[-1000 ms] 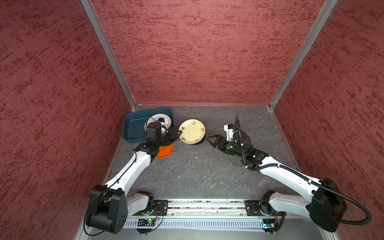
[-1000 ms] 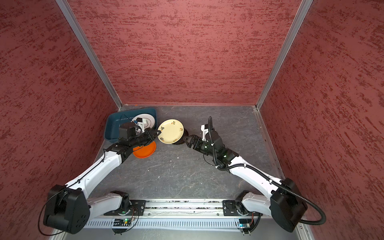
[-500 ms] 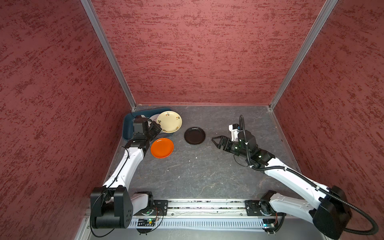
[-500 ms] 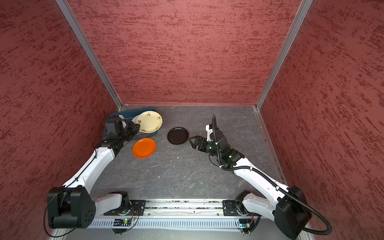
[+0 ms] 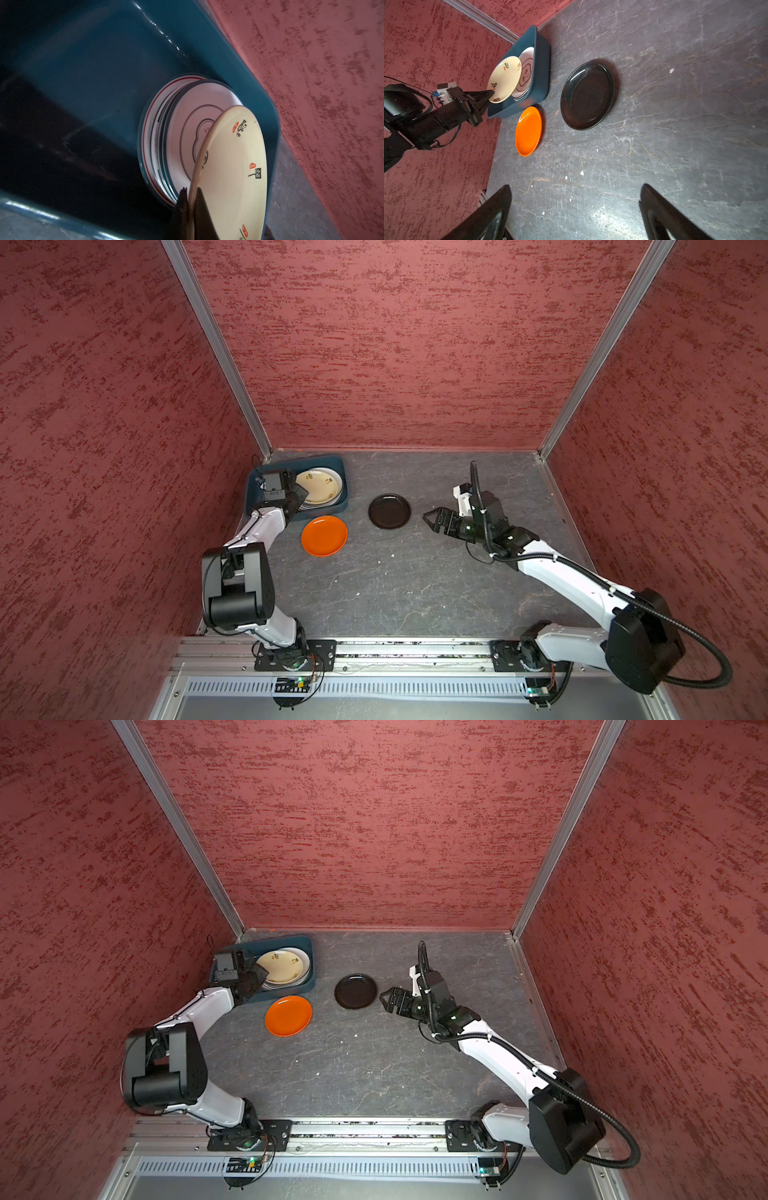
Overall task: Place the plates into the plastic bin on the countertop
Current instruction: 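Lower the cream plate onto the bin stack and open the left gripper, then move the right gripper to the black plate rim while left gripper moves over orange plate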
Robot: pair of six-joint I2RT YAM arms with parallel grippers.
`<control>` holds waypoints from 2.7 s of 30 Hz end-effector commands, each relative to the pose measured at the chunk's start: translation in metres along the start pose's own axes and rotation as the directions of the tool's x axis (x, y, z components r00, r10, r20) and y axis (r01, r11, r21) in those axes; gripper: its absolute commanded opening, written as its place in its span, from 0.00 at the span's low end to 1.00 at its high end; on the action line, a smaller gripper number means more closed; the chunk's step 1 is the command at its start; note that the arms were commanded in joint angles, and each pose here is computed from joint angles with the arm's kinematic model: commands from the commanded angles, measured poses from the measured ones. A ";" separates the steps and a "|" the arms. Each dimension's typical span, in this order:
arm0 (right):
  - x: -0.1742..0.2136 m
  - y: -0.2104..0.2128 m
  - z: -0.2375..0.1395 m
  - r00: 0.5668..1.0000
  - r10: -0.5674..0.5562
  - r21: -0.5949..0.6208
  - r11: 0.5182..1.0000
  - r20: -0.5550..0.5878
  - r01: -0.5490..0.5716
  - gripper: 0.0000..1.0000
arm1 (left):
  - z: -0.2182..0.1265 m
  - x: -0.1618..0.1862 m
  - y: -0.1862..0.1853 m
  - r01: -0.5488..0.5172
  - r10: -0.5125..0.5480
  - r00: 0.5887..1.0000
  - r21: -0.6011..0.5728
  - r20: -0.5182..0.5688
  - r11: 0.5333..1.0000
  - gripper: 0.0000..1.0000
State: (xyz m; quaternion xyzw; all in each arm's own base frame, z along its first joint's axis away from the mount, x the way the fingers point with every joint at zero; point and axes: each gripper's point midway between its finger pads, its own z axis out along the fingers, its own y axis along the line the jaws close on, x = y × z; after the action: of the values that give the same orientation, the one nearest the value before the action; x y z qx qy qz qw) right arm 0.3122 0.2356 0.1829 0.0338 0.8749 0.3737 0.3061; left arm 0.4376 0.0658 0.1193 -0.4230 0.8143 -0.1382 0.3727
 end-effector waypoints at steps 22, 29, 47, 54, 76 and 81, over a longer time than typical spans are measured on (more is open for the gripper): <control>-0.011 -0.002 0.018 0.998 0.045 -0.041 0.998 -0.032 -0.046 0.94 | 0.054 -0.011 -0.008 -0.024 0.027 0.997 0.038 -0.075 0.999 0.17; -0.010 -0.009 0.026 0.996 0.080 -0.030 0.996 -0.048 -0.081 0.94 | 0.049 -0.013 -0.009 -0.059 0.061 0.996 0.031 -0.071 0.998 0.68; 0.000 -0.037 0.099 0.954 0.252 -0.134 0.952 -0.160 -0.274 0.84 | -0.072 0.005 -0.047 -0.188 0.184 0.982 0.193 0.037 0.963 0.99; 0.004 -0.053 0.117 0.946 0.278 -0.102 0.949 -0.166 -0.297 0.83 | -0.098 0.046 -0.047 -0.101 0.118 0.992 0.319 -0.037 0.942 0.99; -0.011 -0.085 0.164 0.926 0.350 -0.088 0.927 -0.143 -0.364 0.67 | -0.115 0.080 -0.023 0.015 0.038 0.989 0.355 -0.143 0.935 0.99; -0.018 -0.084 0.174 0.927 0.350 -0.104 0.925 -0.136 -0.365 0.56 | -0.114 0.087 -0.022 0.050 0.020 0.983 0.370 -0.183 0.928 0.99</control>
State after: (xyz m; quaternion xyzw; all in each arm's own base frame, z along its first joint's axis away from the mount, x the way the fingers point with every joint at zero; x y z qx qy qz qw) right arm 0.4297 0.2816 0.0459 0.1428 0.8478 0.4785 0.1787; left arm 0.3367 -0.0221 0.1642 -0.3375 0.8056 -0.3111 0.3746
